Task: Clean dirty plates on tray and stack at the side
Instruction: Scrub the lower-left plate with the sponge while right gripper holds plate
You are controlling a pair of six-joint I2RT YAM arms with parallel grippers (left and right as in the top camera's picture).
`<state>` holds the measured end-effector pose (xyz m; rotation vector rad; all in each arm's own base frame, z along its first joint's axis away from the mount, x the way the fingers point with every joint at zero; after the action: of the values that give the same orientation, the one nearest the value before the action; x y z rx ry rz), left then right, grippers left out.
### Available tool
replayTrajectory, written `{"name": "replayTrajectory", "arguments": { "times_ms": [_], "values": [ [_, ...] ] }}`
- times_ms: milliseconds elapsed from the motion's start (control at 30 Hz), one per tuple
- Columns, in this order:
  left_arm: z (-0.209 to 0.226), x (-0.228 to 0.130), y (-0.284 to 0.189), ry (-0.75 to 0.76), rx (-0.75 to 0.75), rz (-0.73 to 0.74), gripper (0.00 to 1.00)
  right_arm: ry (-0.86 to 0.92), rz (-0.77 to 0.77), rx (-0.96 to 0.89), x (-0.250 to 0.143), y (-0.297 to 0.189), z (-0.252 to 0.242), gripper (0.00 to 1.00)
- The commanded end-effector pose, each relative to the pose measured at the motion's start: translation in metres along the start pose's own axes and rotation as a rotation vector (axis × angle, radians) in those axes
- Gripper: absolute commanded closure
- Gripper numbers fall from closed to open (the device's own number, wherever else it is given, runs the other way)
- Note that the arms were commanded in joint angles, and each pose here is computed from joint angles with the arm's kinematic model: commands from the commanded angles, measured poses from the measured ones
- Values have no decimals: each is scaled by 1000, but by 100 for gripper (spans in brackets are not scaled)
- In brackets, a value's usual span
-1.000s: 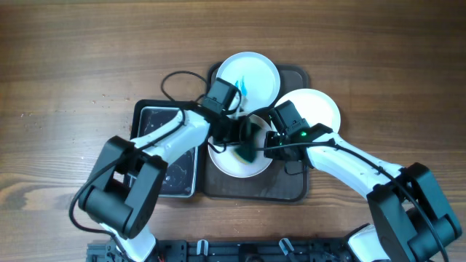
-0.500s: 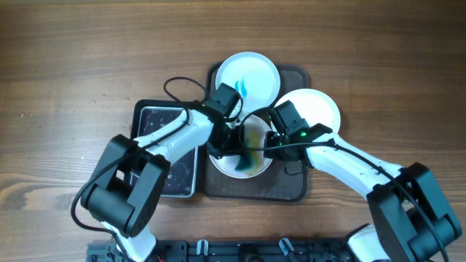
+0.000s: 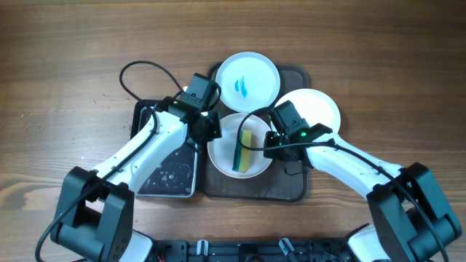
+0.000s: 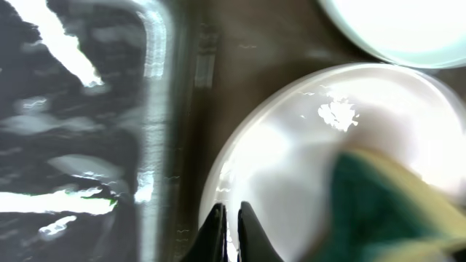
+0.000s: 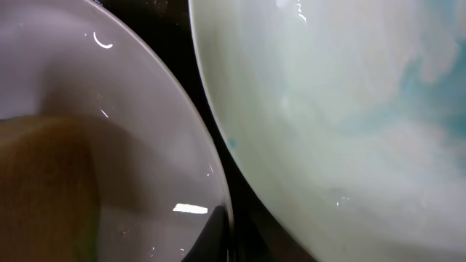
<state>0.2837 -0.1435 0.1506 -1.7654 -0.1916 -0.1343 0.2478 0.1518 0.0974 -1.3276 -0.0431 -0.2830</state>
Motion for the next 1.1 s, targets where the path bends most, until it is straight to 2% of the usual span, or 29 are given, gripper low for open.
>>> {"name": "replayTrajectory", "arguments": {
  "times_ms": [0,133,233,300,433,533,633,667,733,767,1000,1067],
  "values": [
    [-20,-6,-2,61,-253,78,91,-12,12,-66,-3,8,-9,96],
    [-35,-8,13,112,-348,116,82,-12,12,-66,-3,8,-9,96],
    [-51,-18,31,169,-416,188,85,-12,12,-66,-3,8,-9,96],
    [-57,-26,43,184,-402,230,96,-12,13,-66,-3,8,-9,96],
    [-62,-30,41,193,-434,254,96,-11,14,-67,-3,8,-9,96],
    [-61,-23,25,191,-458,208,85,-11,14,-67,-3,8,-9,96],
    [-57,-18,10,186,-473,166,62,-11,14,-67,-3,8,-9,96],
    [-58,-18,9,188,-474,165,58,-11,13,-66,-3,8,-9,96],
    [-60,-20,10,200,-465,168,52,-11,13,-66,-3,8,-9,96],
    [-63,-24,15,253,-444,162,50,-11,12,-66,-3,8,-9,95],
    [-73,-40,53,306,-368,231,52,-11,13,-66,-3,8,-9,96],
    [-74,-43,62,308,-359,251,59,-12,13,-66,-3,8,-9,96]
  ]
}}
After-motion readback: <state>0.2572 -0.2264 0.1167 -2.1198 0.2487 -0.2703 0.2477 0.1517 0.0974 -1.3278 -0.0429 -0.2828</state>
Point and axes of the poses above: each gripper's point midway between its finger pads, its own y axis out along the fingers, its own z axis along the line the jaws close on, x = y × z, the point moved 10 cm from there along -y, back along the fingers, and after that the axes turned 3 degrees about y, right-handed, at the moved point
